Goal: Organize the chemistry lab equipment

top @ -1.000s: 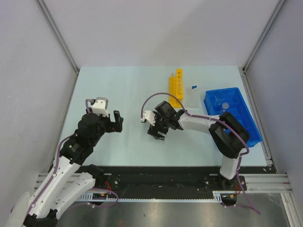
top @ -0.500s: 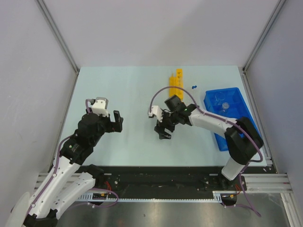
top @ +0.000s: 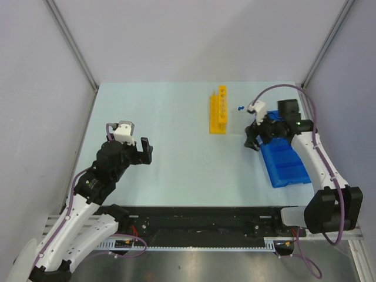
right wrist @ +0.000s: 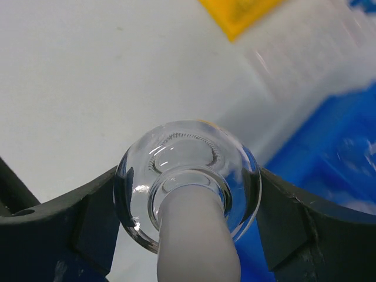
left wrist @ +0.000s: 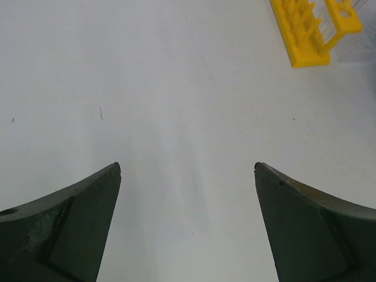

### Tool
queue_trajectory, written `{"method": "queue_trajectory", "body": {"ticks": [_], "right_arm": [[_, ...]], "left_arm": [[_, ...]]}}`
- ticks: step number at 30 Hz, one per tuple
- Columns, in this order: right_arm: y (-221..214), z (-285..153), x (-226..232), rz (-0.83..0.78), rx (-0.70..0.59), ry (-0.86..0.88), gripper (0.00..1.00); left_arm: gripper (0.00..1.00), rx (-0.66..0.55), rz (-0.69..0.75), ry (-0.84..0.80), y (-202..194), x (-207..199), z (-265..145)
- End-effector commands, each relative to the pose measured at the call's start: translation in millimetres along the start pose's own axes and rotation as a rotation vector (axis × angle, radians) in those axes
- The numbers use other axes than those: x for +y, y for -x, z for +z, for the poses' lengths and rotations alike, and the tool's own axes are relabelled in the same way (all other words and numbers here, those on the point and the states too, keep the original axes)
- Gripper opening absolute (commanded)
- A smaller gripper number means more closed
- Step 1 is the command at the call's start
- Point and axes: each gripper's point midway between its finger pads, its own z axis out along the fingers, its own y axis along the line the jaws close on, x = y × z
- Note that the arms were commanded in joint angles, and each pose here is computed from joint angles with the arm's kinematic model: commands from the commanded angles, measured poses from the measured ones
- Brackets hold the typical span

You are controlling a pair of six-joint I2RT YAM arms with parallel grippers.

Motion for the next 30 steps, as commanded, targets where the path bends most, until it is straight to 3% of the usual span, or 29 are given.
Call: {"method": "queue_trajectory", "body": {"ticks": [1, 6, 10, 30], "right_arm": [[-18.4, -54.1, -43.4, 0.154, -0.013, -0.168, 0.41], [-65.2, -94.8, -92.9, 0.348, 0.014, -0.356, 0.41], [-98.4, -101.7, -120.1, 0.463, 0.040, -0.414, 0.41], [-182.7, -52.8, -131.1, 0.639, 0.171, -0.405, 0.43]], "left_arm": [[1.00, -0.031, 0.024, 0.001, 7.3, 2.0, -0.4], [1.00, -0.033, 0.023, -0.001, 7.6, 1.6, -0.4], [1.00, -0.029, 0.023, -0.004, 6.6, 1.1, 0.1], [1.00, -0.024, 0.027, -0.009, 5.6, 0.0, 1.3]]}}
